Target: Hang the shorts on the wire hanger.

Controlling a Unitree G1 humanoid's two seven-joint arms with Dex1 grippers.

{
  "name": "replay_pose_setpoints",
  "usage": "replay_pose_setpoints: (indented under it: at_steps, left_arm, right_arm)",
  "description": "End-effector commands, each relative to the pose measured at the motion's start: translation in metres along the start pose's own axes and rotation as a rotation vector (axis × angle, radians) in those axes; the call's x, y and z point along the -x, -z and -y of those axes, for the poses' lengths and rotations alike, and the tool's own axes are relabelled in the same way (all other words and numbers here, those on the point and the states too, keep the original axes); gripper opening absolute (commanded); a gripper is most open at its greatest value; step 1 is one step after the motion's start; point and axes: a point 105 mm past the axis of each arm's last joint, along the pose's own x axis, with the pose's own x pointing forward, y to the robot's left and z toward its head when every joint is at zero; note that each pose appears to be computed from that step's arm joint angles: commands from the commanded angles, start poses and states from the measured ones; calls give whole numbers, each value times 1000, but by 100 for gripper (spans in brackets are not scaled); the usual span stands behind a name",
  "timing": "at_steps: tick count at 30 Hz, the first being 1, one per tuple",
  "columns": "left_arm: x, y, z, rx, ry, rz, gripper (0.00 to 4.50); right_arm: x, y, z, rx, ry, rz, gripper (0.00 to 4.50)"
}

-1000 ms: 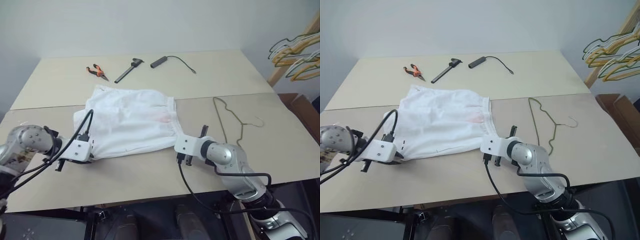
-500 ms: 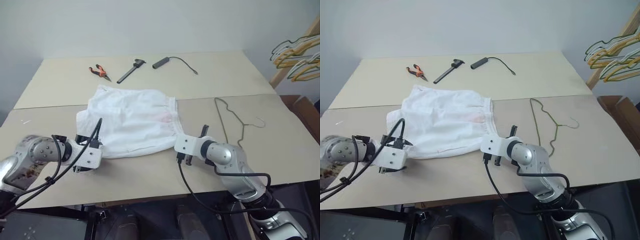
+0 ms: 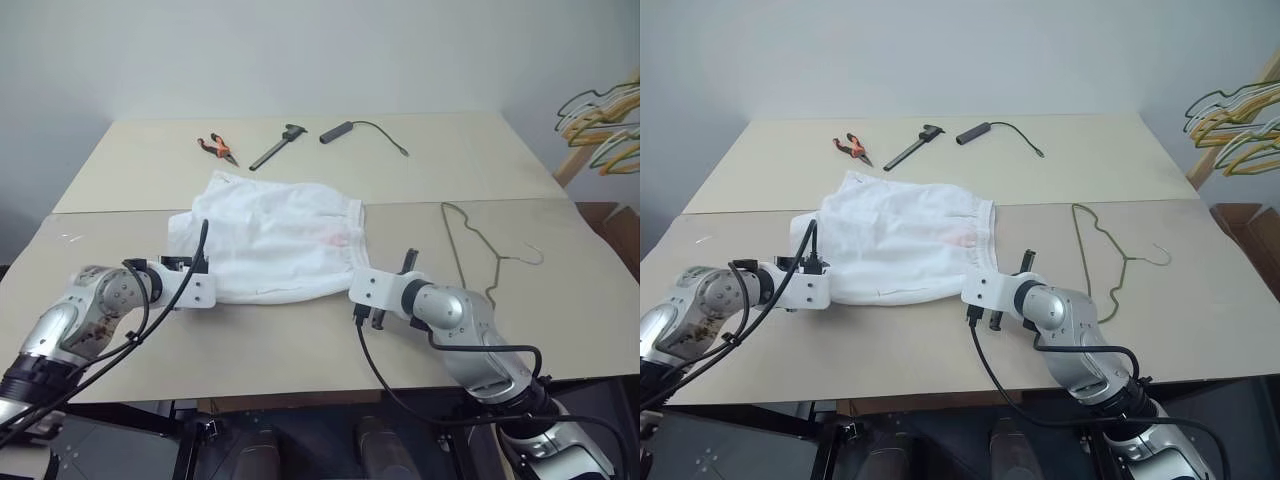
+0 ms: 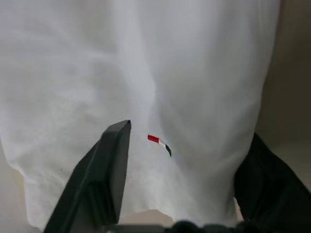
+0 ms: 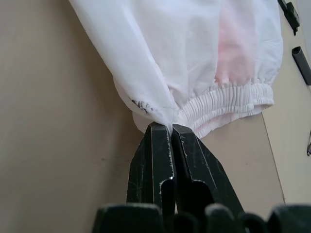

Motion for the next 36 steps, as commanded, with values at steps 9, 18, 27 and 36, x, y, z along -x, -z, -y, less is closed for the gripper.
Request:
replay_pose_setpoints:
  at_steps: [9, 18, 27, 36]
  left_arm:
    - [1, 18, -10, -27, 7, -32, 1]
    - [86, 5, 25, -119, 482, 236, 1]
    - [101, -22, 30, -12, 483, 366, 1]
    - [105, -43, 42, 19, 533, 443, 1]
  right_arm:
    - [11, 3, 19, 37, 52, 3, 0]
    - [79, -1, 15, 208, -273, 305, 0]
    - [98, 13, 33, 218, -338, 350, 0]
    - [83, 43, 31, 308, -326, 215, 0]
